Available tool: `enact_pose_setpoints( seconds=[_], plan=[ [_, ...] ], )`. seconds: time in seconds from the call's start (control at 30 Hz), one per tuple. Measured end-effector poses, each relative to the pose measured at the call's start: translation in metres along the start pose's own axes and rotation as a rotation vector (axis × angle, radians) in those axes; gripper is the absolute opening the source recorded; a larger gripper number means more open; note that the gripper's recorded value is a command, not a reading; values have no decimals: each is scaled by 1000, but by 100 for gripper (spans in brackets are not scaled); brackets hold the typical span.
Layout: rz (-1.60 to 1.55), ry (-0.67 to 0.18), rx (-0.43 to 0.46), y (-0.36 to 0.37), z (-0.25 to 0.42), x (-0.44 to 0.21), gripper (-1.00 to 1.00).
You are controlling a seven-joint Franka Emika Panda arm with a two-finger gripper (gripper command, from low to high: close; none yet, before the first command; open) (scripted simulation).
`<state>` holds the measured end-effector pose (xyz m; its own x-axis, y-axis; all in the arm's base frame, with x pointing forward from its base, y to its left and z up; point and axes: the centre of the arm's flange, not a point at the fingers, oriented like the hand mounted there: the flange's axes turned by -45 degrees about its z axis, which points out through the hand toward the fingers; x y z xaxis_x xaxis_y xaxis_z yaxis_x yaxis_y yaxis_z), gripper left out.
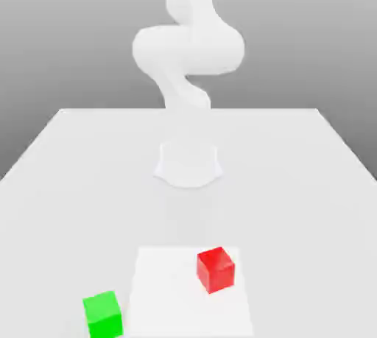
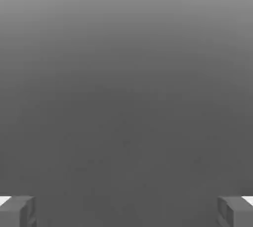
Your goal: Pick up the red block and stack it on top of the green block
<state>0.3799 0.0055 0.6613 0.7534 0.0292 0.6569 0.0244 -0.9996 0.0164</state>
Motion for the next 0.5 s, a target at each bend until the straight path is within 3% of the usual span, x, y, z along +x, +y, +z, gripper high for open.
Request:
enact_pose_setpoints(
  seconds=[0.23,0.5],
  plan=[
    [-139,-257,32,-19,167,-63,0],
    [-288,-534,100,-39,299,-192,0]
  ],
)
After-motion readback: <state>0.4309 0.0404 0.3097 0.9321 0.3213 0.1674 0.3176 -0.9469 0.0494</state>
